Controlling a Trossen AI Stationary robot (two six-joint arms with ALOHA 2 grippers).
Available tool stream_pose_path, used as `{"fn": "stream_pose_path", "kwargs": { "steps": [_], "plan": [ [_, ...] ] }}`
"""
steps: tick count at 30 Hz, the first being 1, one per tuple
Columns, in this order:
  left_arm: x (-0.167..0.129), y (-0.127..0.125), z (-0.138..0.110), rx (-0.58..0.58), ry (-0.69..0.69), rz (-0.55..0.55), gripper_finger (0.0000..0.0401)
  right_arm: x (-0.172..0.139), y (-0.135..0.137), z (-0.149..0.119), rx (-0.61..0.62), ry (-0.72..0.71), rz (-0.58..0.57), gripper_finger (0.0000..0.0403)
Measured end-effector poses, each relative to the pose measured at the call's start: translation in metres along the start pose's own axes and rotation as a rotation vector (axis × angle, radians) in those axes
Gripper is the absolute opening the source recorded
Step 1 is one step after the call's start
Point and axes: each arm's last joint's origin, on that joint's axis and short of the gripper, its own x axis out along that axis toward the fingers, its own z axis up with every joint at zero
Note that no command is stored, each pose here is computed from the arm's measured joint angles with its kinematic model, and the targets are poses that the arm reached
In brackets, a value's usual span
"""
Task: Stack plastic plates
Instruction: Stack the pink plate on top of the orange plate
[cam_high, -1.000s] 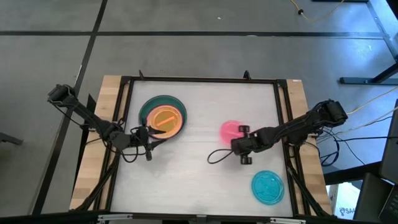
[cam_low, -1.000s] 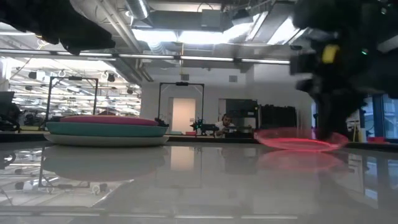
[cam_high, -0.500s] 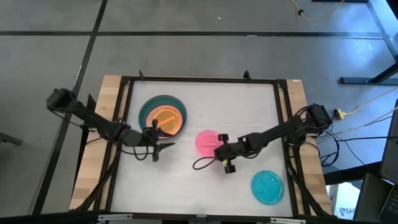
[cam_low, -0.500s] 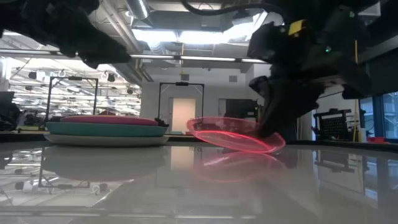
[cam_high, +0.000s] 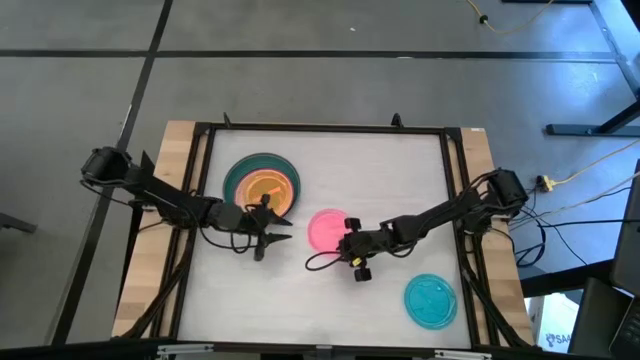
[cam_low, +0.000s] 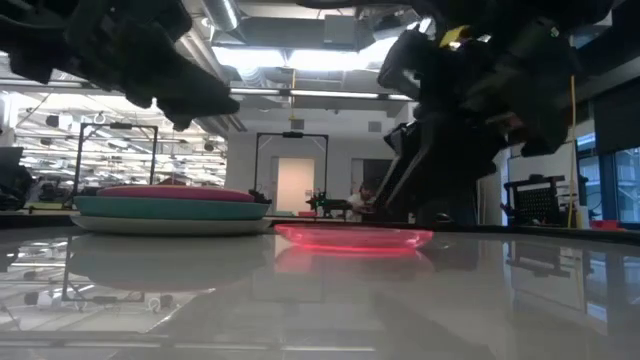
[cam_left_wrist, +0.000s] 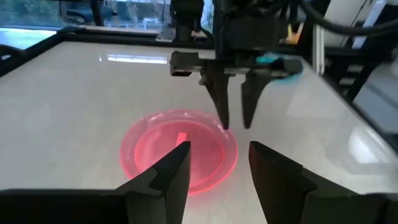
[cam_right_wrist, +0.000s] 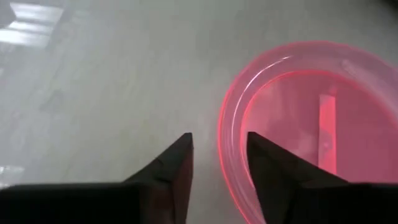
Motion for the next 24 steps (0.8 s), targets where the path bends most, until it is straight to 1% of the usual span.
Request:
{"fn": "stream_pose_path", "kwargs": {
  "steps": [2, 5, 10, 13, 16, 21, 24],
  "plan": [
    [0.007, -0.002, 0.001, 0.037, 0.031, 0.007, 0.0157, -0.002, 0.0, 0.001, -0.019, -0.002, 0.019, 0.0154],
    [0.023, -0.006, 0.002, 0.12, 0.087, 0.001, 0.0157, -0.005, 0.001, 0.003, -0.052, -0.019, 0.026, 0.0169],
    [0.056, -0.015, -0.003, 0.24, 0.203, -0.005, 0.0157, -0.007, -0.001, 0.004, -0.065, -0.021, -0.009, 0.0171],
    [0.075, -0.019, -0.007, 0.285, 0.27, -0.004, 0.0157, -0.007, 0.0, 0.006, -0.068, -0.032, -0.007, 0.0168],
    [0.094, -0.024, -0.01, 0.321, 0.322, -0.011, 0.0157, -0.015, -0.001, 0.01, -0.082, -0.053, -0.002, 0.0166],
    [0.117, -0.031, -0.02, 0.357, 0.39, -0.101, 0.0157, -0.036, -0.002, 0.02, -0.107, -0.128, 0.0, 0.0166],
    [0.127, -0.032, -0.024, 0.369, 0.409, -0.106, 0.0157, -0.043, -0.002, 0.019, -0.106, -0.169, -0.001, 0.0166]
  ]
}}
